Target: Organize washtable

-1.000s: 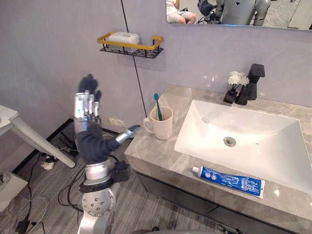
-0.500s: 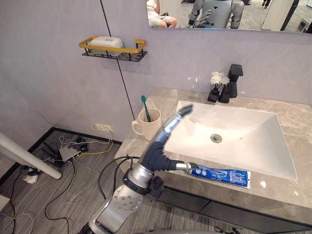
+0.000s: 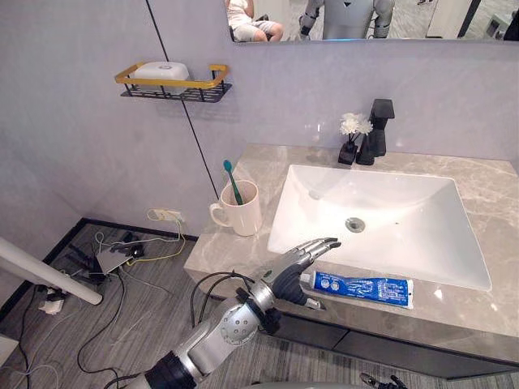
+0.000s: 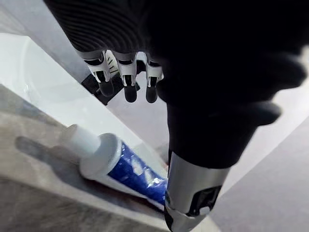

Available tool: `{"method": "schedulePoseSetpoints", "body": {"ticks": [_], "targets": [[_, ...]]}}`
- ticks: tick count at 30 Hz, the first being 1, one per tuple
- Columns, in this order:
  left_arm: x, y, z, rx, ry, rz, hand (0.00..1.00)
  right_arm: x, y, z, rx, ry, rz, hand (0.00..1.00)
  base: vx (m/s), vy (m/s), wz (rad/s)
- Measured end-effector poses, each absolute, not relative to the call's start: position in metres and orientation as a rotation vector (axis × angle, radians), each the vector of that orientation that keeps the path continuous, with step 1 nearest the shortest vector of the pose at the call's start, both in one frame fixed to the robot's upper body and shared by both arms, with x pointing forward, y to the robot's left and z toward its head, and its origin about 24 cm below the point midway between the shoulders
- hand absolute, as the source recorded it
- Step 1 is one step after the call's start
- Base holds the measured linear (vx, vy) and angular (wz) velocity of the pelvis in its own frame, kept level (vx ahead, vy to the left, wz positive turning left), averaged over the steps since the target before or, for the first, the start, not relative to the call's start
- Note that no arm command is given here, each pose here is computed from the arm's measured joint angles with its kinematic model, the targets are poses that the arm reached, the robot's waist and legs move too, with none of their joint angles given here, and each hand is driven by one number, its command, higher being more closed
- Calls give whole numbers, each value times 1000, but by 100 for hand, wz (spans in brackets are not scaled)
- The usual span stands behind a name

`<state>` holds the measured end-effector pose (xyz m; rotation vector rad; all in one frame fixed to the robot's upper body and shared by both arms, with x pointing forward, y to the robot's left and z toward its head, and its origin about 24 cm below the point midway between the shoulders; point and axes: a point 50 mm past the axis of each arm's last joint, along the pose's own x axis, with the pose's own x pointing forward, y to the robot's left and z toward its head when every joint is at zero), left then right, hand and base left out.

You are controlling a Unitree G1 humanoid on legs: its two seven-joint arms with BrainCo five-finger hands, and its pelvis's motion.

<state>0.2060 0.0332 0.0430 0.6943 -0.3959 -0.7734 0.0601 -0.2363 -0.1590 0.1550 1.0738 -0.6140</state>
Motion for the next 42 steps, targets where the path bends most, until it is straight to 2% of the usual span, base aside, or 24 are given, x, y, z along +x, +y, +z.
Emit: {"method": "schedulePoseSetpoints", "body": {"ticks": [7, 22, 42], "targets": [[217, 28, 46, 746, -420, -781, 0, 76, -238, -156, 160, 1031, -611, 0, 0, 0, 0], [218, 16, 43, 766, -421, -855, 0, 77, -248, -153, 150, 1025, -631, 0, -28, -9, 0], [214, 19, 65, 644, -450, -909, 0, 78, -249, -153, 148, 1025, -602, 0, 0, 0, 0]]}}
